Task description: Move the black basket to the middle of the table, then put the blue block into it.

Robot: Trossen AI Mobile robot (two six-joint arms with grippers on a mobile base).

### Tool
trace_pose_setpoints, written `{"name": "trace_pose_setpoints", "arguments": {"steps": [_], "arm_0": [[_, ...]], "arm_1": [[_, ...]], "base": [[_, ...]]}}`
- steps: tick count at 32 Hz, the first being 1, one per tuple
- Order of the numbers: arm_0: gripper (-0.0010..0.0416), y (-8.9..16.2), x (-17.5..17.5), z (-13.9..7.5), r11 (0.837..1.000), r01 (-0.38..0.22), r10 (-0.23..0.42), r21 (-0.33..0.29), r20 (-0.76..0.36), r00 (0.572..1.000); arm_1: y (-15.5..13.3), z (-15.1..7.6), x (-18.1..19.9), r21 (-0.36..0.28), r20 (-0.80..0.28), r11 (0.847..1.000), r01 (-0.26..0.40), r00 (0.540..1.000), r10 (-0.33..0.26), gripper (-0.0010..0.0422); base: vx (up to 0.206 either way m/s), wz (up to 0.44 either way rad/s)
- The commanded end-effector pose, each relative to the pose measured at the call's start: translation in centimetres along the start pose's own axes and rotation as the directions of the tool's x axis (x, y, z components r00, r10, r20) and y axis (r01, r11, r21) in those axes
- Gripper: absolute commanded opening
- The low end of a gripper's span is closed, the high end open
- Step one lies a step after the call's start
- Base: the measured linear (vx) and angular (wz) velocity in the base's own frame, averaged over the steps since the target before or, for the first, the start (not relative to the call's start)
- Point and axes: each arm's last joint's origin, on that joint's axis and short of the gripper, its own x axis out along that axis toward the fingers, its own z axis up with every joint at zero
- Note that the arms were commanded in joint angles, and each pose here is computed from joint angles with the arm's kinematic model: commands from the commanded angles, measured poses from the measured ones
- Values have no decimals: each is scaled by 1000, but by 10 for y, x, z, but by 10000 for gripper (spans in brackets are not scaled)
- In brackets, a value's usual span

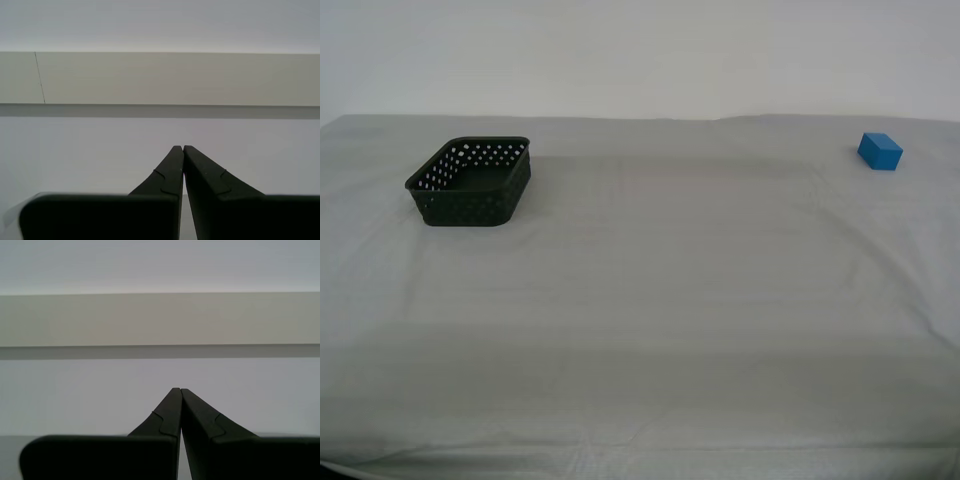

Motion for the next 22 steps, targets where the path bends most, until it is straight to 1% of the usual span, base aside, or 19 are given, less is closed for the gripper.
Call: {"name": "trace_pose_setpoints", "arguments": {"steps": [1, 22], "arm_0": [[0, 0, 0, 1, 1000, 1, -1, 0, 3, 1000], [0, 0, 0, 0, 1000, 1, -1, 0, 3, 1000]], "arm_1": [[0, 0, 0, 2, 4, 1000, 2, 1000, -2, 0], [0, 0, 0, 1, 4, 1000, 2, 1000, -2, 0]], "base": [[0, 0], [0, 0]]}}
